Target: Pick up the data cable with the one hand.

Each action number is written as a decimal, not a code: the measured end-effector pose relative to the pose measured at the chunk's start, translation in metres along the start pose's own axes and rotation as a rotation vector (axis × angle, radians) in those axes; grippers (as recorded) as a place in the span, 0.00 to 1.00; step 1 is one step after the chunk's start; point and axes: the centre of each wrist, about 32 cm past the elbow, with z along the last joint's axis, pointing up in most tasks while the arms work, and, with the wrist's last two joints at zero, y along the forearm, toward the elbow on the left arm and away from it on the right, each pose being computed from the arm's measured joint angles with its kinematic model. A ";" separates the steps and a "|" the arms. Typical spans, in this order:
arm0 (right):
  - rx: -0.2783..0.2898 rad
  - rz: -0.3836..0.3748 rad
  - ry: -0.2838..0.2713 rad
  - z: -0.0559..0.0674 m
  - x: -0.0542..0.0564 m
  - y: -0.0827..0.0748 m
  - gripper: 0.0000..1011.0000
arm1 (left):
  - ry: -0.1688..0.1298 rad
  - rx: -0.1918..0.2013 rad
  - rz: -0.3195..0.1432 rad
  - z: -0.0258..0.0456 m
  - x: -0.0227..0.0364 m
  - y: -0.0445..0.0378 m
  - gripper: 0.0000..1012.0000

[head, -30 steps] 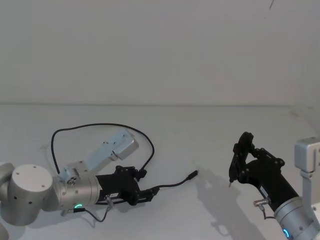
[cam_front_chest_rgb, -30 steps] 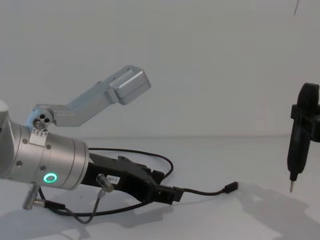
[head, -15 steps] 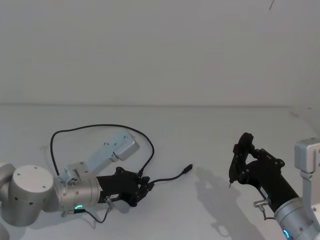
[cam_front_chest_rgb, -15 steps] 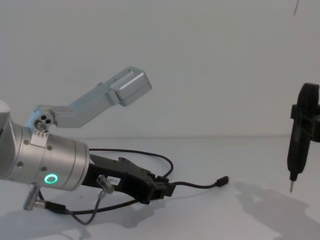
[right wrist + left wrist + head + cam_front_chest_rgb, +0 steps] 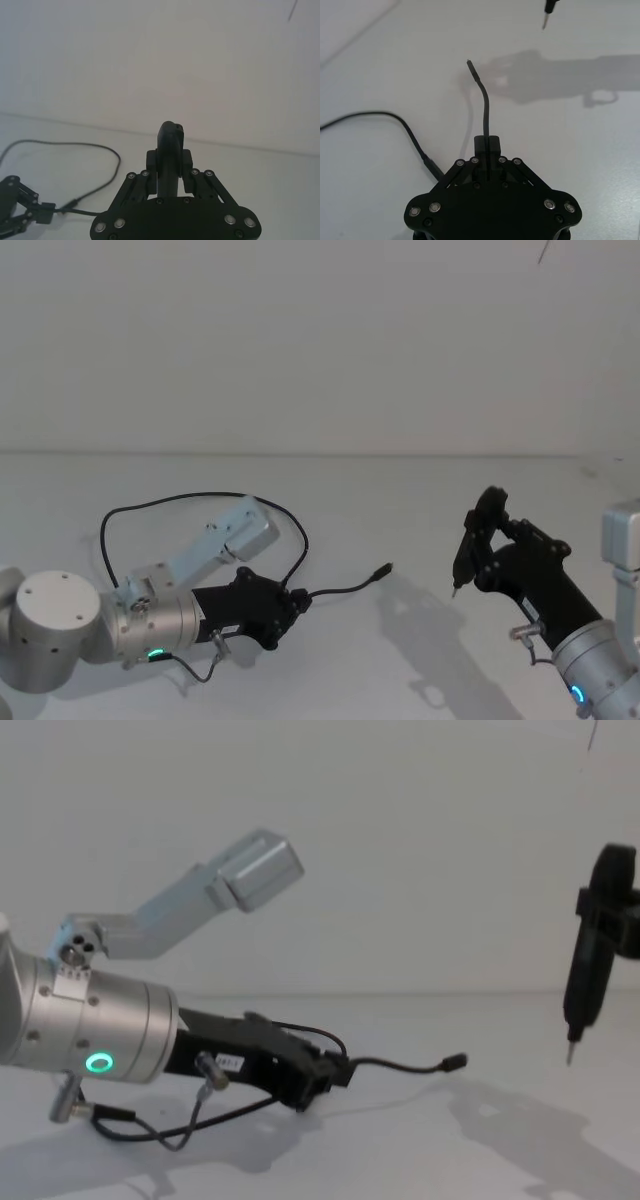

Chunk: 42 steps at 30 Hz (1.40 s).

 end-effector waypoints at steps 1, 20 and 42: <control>0.003 0.004 0.003 0.001 0.000 0.000 0.28 | -0.006 -0.007 -0.001 0.0007 0.0003 0.0011 0.03; 0.069 0.097 0.037 0.030 0.005 0.023 0.28 | -0.112 -0.134 -0.011 0.0190 0.0046 0.0368 0.03; 0.112 0.150 0.017 0.045 0.012 0.050 0.28 | -0.138 -0.165 -0.012 0.0245 0.0048 0.0480 0.03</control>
